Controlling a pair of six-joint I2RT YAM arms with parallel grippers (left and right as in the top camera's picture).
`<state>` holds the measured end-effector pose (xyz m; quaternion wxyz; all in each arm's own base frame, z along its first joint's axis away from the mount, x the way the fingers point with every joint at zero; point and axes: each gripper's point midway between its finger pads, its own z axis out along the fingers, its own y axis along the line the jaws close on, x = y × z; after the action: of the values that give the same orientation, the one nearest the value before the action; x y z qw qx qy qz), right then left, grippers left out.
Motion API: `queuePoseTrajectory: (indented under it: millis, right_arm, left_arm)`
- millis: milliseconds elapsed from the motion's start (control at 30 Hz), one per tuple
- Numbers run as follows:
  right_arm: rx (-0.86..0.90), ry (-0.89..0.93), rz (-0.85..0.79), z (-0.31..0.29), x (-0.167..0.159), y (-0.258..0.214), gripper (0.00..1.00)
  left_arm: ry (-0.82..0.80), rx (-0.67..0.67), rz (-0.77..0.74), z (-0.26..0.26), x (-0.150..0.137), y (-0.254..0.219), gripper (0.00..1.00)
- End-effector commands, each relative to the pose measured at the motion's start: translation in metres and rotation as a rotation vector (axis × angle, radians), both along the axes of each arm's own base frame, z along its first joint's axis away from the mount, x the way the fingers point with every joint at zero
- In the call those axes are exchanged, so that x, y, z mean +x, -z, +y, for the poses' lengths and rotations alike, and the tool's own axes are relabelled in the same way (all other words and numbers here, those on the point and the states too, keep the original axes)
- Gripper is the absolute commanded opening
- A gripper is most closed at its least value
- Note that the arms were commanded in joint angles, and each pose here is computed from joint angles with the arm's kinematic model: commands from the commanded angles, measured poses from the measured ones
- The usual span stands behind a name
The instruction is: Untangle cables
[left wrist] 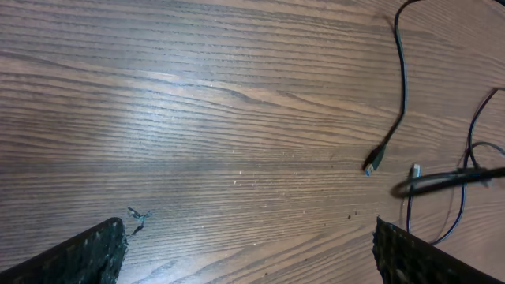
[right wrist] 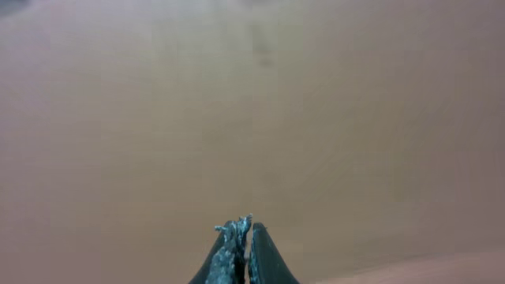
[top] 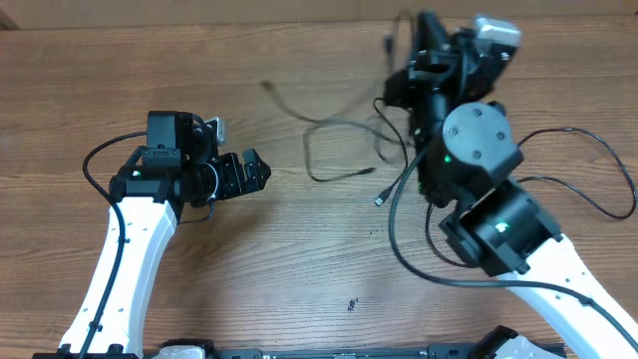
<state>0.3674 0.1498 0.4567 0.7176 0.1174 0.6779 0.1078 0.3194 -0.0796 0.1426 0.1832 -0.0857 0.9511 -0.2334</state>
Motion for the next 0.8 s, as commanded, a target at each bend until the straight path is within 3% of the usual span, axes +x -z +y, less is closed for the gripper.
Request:
queuePoseTrajectory:
  millis: [0, 267, 500, 567, 600, 700, 767]
  right_arm:
    - [-0.083, 0.231, 0.089, -0.055, 0.011, 0.018, 0.04]
    - [-0.005, 0.095, 0.269, -0.044, 0.041, 0.079, 0.04]
    - [-0.044, 0.022, 0.442, -0.03, 0.038, 0.126, 0.04]
    - [-0.062, 0.035, 0.536, -0.033, 0.032, 0.15, 0.15]
    - [-0.066, 0.045, 0.598, -0.034, 0.027, 0.166, 0.29]
    - [-0.06, 0.016, 0.745, -0.029, 0.015, 0.202, 0.56]
    - [-0.056, -0.051, 0.843, -0.017, 0.007, 0.224, 0.65]
  left_arm:
    - [0.013, 0.01, -0.011, 0.001, 0.002, -0.001, 1.0]
    - [0.013, 0.01, -0.011, 0.001, 0.002, -0.001, 0.99]
    - [0.013, 0.01, -0.011, 0.001, 0.002, -0.001, 1.0]
    - [0.013, 0.01, -0.011, 0.001, 0.002, -0.001, 0.99]
    - [0.013, 0.01, -0.011, 0.001, 0.002, -0.001, 1.0]
    - [0.013, 0.01, -0.011, 0.001, 0.002, -0.001, 0.99]
    - [0.013, 0.01, -0.011, 0.001, 0.002, -0.001, 0.99]
